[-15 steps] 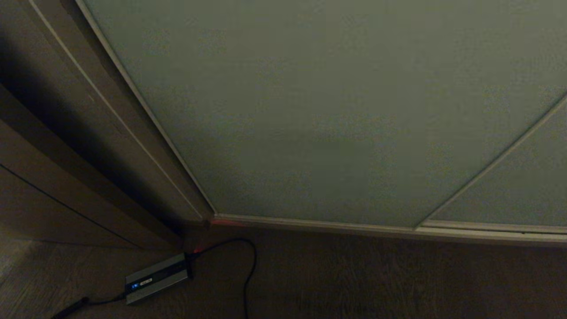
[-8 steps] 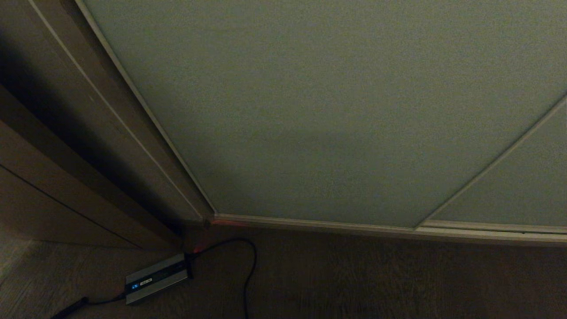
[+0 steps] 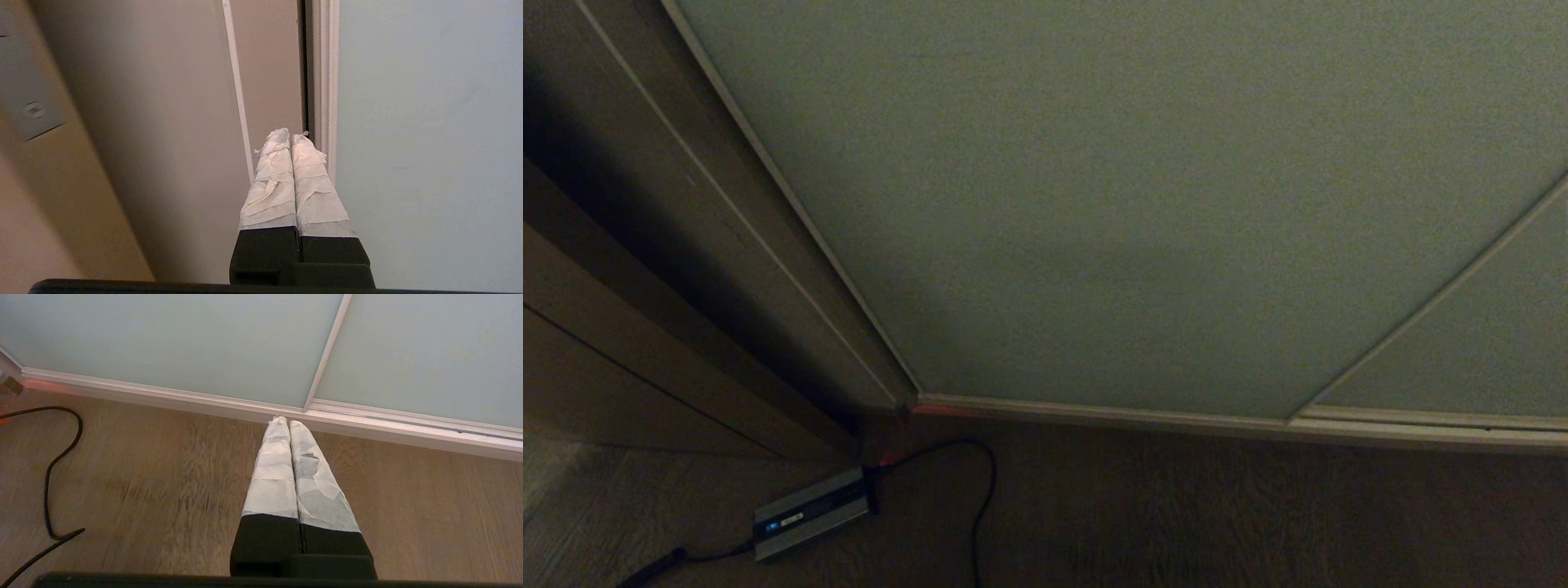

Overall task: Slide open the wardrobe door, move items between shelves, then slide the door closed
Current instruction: Open the door

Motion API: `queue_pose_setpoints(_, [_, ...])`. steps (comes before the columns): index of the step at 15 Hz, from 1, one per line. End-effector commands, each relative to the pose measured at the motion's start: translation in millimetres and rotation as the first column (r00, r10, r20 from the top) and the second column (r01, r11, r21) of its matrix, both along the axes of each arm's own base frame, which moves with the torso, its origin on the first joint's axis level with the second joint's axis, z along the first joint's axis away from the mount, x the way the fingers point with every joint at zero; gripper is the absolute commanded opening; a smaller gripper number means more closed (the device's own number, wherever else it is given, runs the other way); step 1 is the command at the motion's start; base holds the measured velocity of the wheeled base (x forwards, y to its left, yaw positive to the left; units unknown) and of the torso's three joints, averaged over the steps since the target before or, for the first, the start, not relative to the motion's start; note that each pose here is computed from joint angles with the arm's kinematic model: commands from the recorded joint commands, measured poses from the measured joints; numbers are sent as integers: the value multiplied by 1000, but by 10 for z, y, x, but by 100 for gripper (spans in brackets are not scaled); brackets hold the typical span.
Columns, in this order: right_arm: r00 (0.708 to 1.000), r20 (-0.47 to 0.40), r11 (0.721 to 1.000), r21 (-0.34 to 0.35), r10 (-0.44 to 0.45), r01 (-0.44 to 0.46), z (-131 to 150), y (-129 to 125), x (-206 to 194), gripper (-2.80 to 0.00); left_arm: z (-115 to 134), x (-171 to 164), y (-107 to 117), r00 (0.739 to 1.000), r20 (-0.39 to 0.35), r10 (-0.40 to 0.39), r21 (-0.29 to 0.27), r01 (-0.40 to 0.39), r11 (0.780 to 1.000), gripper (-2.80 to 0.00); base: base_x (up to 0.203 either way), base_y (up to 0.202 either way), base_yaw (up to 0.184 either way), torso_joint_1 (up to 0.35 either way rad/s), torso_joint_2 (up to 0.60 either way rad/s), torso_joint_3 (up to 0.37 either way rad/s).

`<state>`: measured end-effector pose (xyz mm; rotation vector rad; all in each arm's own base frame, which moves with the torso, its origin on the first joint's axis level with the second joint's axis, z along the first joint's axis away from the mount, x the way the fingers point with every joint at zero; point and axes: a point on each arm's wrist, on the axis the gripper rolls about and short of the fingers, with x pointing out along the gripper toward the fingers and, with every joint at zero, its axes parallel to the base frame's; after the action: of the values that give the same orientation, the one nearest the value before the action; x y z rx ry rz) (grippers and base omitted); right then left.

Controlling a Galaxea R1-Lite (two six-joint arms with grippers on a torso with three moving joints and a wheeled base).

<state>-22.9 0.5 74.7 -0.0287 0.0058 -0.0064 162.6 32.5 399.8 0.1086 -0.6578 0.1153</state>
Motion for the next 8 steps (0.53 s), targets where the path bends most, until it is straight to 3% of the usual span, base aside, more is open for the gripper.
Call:
queue_pose_setpoints(1, [1000,-5,1000,0,0,0,-8,0,4,-280,40,172,25,1000,-8,-1,11,1,1000,-280,0,0,0,0,0,0])
queue_pose_setpoints(8, [1000,-5,1000,0,0,0,-8,0,4,-280,5,456,0,998,-54,-45,26,47,999,-280,0,0,0,0,0,0])
